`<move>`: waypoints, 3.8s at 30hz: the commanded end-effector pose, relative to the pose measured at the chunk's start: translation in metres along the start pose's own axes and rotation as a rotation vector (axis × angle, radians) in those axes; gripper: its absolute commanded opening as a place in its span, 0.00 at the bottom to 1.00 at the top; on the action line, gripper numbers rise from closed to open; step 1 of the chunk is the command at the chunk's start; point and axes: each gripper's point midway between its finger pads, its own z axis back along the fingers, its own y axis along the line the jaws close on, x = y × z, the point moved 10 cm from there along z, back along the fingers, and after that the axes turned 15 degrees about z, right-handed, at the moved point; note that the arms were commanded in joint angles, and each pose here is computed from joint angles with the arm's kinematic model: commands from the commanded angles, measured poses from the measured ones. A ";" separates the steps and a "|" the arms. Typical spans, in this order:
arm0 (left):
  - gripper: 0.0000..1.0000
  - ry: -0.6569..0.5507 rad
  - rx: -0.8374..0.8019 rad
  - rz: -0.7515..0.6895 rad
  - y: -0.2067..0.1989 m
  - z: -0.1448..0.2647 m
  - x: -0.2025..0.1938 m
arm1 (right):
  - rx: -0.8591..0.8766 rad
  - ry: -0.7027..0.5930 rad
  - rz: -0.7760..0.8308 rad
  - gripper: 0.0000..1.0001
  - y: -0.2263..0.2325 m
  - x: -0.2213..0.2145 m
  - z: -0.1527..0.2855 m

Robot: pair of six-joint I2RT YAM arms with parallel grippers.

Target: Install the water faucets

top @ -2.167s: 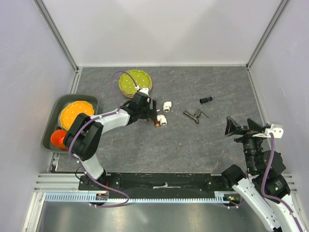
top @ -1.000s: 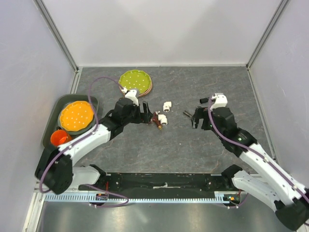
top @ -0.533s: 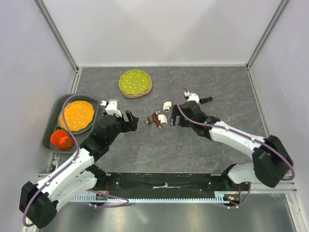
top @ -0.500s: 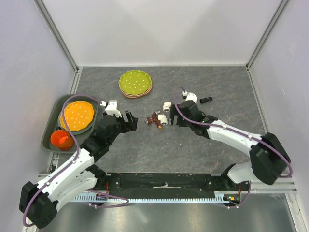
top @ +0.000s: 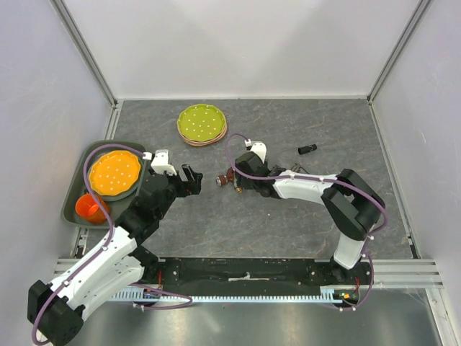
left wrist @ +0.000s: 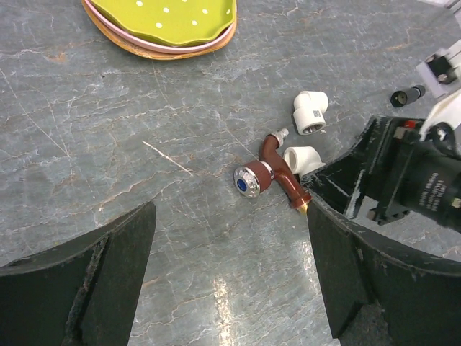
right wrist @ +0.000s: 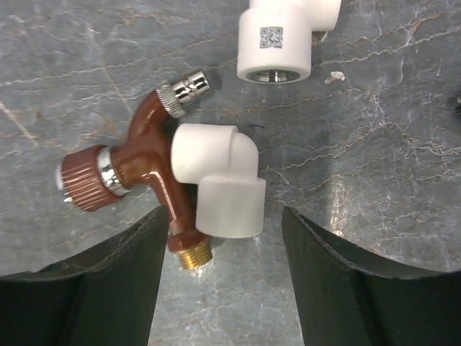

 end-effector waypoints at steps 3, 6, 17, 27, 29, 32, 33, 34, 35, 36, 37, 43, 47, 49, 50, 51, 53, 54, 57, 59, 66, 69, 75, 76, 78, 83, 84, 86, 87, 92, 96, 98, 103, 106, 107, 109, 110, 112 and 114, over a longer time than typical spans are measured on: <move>0.92 -0.049 -0.033 0.042 -0.006 -0.001 0.006 | -0.080 -0.033 -0.027 0.65 0.006 0.001 -0.019; 0.92 -0.038 -0.039 0.045 -0.006 -0.001 0.004 | -0.094 -0.017 -0.013 0.60 0.005 -0.007 -0.026; 0.92 -0.027 -0.042 0.049 -0.005 -0.002 0.001 | -0.050 -0.058 0.089 0.47 0.002 -0.014 -0.030; 0.92 0.011 -0.115 0.070 -0.012 -0.007 -0.004 | -0.019 -0.155 0.263 0.10 -0.020 -0.001 0.017; 0.92 0.042 -0.147 0.075 -0.015 -0.008 -0.007 | 0.010 -0.189 0.297 0.05 -0.025 0.003 0.033; 0.92 0.071 -0.173 0.084 -0.018 -0.010 -0.009 | 0.132 -0.228 0.404 0.03 -0.025 0.007 0.052; 0.92 0.073 -0.178 0.086 -0.019 -0.010 -0.009 | 0.165 -0.236 0.456 0.03 -0.023 0.006 0.057; 0.92 0.076 -0.180 0.087 -0.019 -0.009 -0.009 | 0.225 -0.240 0.484 0.03 -0.019 0.005 0.061; 0.92 0.070 -0.183 0.087 -0.020 -0.008 -0.007 | 0.258 -0.256 0.501 0.03 -0.017 0.006 0.066; 0.92 0.062 -0.181 0.090 -0.019 -0.006 -0.006 | 0.294 -0.265 0.542 0.03 -0.012 0.004 0.069; 0.92 0.034 -0.169 0.094 -0.018 -0.001 -0.002 | 0.363 -0.264 0.566 0.03 -0.006 0.002 0.072; 0.92 -0.133 -0.084 0.125 -0.003 0.016 0.010 | 0.589 -0.285 0.787 0.02 0.038 -0.003 0.070; 0.91 -0.241 -0.079 0.174 0.004 0.029 0.017 | 0.710 -0.190 0.922 0.04 0.068 -0.014 0.055; 0.91 -0.276 -0.067 0.193 0.009 0.032 0.017 | 0.754 -0.194 0.948 0.05 0.079 -0.011 0.049; 0.91 -0.300 -0.079 0.208 0.009 0.036 0.019 | 0.769 -0.171 0.972 0.06 0.083 -0.017 0.040; 0.91 -0.320 -0.071 0.219 0.011 0.038 0.020 | 0.798 -0.166 0.982 0.08 0.087 -0.018 0.037; 0.91 -0.335 -0.069 0.226 0.014 0.038 0.017 | 0.814 -0.119 1.015 0.09 0.092 -0.022 0.025; 0.90 -0.345 -0.073 0.232 0.015 0.039 0.018 | 0.822 -0.110 1.027 0.11 0.095 -0.023 0.022; 0.90 -0.342 -0.072 0.231 0.015 0.039 0.018 | 0.819 -0.073 1.065 0.15 0.101 -0.023 0.010; 0.90 -0.336 -0.068 0.229 0.015 0.038 0.017 | 0.818 -0.059 1.076 0.20 0.104 -0.023 0.005; 0.90 -0.314 -0.069 0.224 0.013 0.035 0.015 | 0.774 -0.038 1.061 0.65 0.098 -0.020 0.012; 0.90 -0.304 -0.068 0.222 0.013 0.033 0.014 | 0.733 -0.052 1.039 0.80 0.092 -0.014 0.022; 0.90 -0.277 -0.063 0.217 0.011 0.028 0.012 | 0.610 -0.093 0.944 0.88 0.065 0.001 0.050; 0.90 -0.269 -0.062 0.214 0.010 0.027 0.012 | 0.579 -0.100 0.897 0.88 0.056 0.005 0.051; 0.91 -0.230 -0.052 0.200 0.007 0.022 0.010 | 0.496 -0.120 0.830 0.89 0.036 0.011 0.058; 0.92 -0.078 0.044 0.166 -0.005 0.001 0.008 | 0.280 -0.164 0.591 0.93 -0.020 0.017 0.069; 0.93 -0.059 0.047 0.168 -0.008 -0.002 0.008 | 0.250 -0.226 0.538 0.94 -0.029 0.027 0.080; 0.93 -0.005 0.025 0.181 -0.019 -0.009 0.010 | 0.182 -0.236 0.431 0.98 -0.050 0.021 0.083; 0.93 0.041 0.043 0.176 -0.020 -0.016 0.004 | 0.129 -0.304 0.370 0.98 -0.061 0.031 0.092; 0.94 0.182 0.083 0.159 -0.043 -0.042 -0.014 | -0.071 -0.397 0.162 0.98 -0.094 0.014 0.105; 0.93 0.234 0.160 0.106 -0.062 -0.061 -0.039 | -0.156 -0.495 0.020 0.98 -0.107 0.006 0.115; 0.93 0.257 0.198 0.062 -0.074 -0.071 -0.054 | -0.222 -0.544 -0.034 0.98 -0.117 -0.003 0.121; 0.89 0.299 0.260 0.007 -0.091 -0.091 -0.079 | -0.281 -0.642 -0.121 0.98 -0.129 -0.009 0.134; 0.85 0.337 0.290 -0.022 -0.093 -0.102 -0.096 | -0.304 -0.665 -0.146 0.98 -0.134 -0.013 0.136; 0.83 0.359 0.311 -0.039 -0.090 -0.107 -0.106 | -0.307 -0.665 -0.149 0.98 -0.134 -0.014 0.135; 0.81 0.375 0.318 -0.046 -0.094 -0.112 -0.113 | -0.308 -0.663 -0.147 0.98 -0.134 -0.013 0.135; 0.79 0.382 0.331 -0.055 -0.092 -0.115 -0.116 | -0.307 -0.659 -0.145 0.98 -0.133 -0.013 0.134; 0.77 0.394 0.368 -0.070 -0.089 -0.121 -0.124 | -0.303 -0.653 -0.140 0.98 -0.132 -0.013 0.133; 0.73 0.403 0.392 -0.086 -0.085 -0.125 -0.131 | -0.303 -0.643 -0.133 0.98 -0.132 -0.014 0.130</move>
